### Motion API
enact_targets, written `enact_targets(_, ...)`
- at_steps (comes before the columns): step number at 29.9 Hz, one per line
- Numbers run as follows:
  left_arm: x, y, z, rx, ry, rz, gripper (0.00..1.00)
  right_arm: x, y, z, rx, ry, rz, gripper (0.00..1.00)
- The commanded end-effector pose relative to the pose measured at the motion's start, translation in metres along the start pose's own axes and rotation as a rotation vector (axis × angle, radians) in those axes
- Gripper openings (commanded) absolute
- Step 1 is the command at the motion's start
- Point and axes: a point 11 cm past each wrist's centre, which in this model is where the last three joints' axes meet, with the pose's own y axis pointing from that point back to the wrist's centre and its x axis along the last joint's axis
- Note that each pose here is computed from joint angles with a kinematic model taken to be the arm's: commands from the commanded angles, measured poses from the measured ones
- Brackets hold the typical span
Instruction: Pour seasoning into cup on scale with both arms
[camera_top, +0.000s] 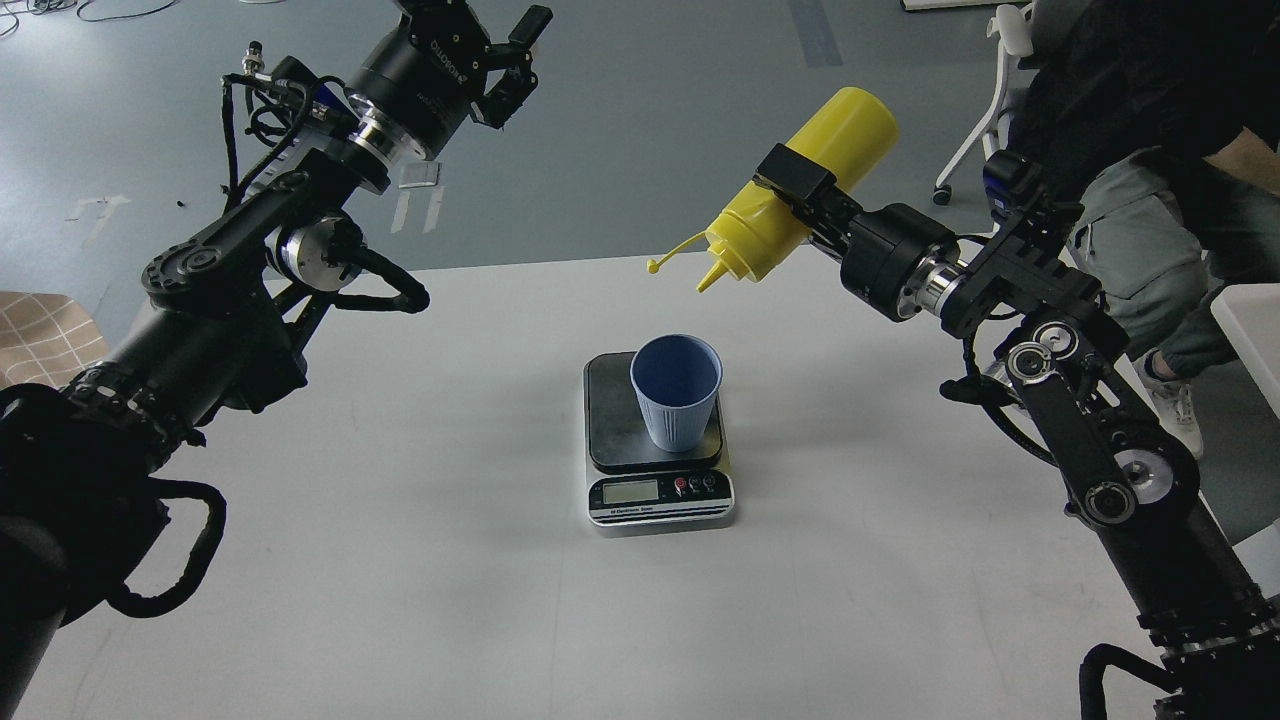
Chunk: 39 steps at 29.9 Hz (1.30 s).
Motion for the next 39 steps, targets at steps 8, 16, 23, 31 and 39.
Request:
enact_targets(8, 0.001, 0.0, 0.002, -0.008, 0.003, 0.003, 0.98, -0.034, -0.002, -0.014, 0.046, 0.163, -0.11, 0.0)
enact_targets(16, 0.003, 0.001, 0.005, -0.015, 0.004, 0.009, 0.98, -0.03, -0.005, -0.019, 0.054, 0.22, -0.082, 0.0)
enact_targets(23, 0.001, -0.001, 0.003, -0.015, 0.009, 0.005, 0.98, -0.032, -0.003, -0.022, 0.079, 0.221, -0.083, 0.0)
enact_targets(31, -0.003, -0.003, 0.001, -0.01, 0.011, -0.004, 0.98, -0.011, 0.004, -0.022, 0.098, 0.049, -0.011, 0.0)
enact_targets(39, -0.008, -0.004, -0.004, -0.002, 0.012, -0.012, 0.98, 0.023, 0.019, -0.018, 0.188, -0.731, 0.093, 0.0)
